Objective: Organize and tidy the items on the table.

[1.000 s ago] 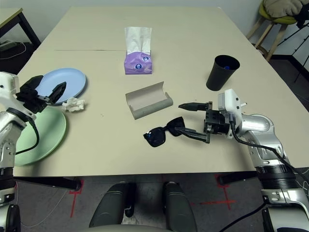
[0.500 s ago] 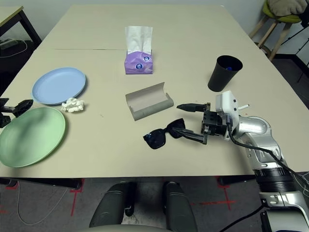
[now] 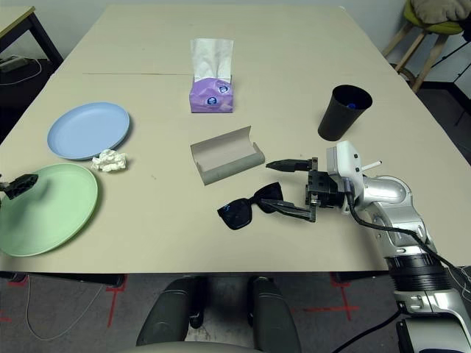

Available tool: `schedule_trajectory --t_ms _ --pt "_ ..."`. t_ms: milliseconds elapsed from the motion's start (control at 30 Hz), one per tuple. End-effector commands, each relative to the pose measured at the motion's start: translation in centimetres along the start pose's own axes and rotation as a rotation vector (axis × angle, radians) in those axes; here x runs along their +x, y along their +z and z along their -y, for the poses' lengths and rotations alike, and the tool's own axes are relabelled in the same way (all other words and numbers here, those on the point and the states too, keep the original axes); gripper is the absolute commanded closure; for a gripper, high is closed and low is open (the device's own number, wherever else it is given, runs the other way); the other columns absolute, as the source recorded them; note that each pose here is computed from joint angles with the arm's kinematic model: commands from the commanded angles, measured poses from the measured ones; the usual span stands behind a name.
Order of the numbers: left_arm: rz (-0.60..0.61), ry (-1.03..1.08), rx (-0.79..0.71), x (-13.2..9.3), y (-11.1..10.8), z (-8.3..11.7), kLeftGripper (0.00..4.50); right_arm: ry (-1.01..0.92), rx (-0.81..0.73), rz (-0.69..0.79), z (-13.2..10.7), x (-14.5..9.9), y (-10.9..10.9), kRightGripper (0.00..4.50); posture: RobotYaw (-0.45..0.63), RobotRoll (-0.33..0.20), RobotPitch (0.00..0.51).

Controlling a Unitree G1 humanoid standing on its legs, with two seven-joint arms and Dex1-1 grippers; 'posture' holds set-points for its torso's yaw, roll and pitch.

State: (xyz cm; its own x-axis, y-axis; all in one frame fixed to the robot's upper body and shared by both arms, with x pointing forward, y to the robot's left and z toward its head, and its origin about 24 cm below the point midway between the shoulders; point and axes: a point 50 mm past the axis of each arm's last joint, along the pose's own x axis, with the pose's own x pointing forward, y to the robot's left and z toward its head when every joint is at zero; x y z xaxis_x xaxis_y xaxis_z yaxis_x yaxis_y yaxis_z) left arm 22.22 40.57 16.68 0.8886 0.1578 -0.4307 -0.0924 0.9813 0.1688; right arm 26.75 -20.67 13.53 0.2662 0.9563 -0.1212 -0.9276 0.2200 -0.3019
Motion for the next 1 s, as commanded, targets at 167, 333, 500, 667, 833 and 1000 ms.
schedule_trajectory --t_ms 167,333,500,667,833,1000 --pt "-0.078 -0.009 0.002 -0.3 -0.9 -0.2 0.0 0.011 -0.002 0.021 -0.5 0.9 0.3 0.06 0.1 0.0 0.144" --pt "-0.102 -0.046 -0.07 -0.2 -1.3 0.0 0.0 0.006 -0.003 0.022 -0.6 1.0 0.4 0.06 0.09 0.0 0.143" --pt "-0.129 -0.035 -0.145 -0.1 -2.3 -0.3 0.0 -0.001 -0.008 0.025 -0.6 1.2 0.7 0.06 0.09 0.0 0.143" --pt "-0.102 0.006 -0.214 0.1 -2.3 -0.7 0.0 -0.019 -0.005 0.031 -0.6 1.3 0.9 0.06 0.09 0.0 0.144" --pt "-0.11 0.039 -0.208 0.1 -2.5 -1.3 0.61 -0.023 -0.006 0.03 -0.6 1.4 0.9 0.0 0.08 0.0 0.144" --pt "-0.142 0.036 -0.211 0.0 -3.3 -1.5 2.47 -0.039 -0.008 0.04 -0.5 1.4 1.1 0.0 0.08 0.0 0.143"
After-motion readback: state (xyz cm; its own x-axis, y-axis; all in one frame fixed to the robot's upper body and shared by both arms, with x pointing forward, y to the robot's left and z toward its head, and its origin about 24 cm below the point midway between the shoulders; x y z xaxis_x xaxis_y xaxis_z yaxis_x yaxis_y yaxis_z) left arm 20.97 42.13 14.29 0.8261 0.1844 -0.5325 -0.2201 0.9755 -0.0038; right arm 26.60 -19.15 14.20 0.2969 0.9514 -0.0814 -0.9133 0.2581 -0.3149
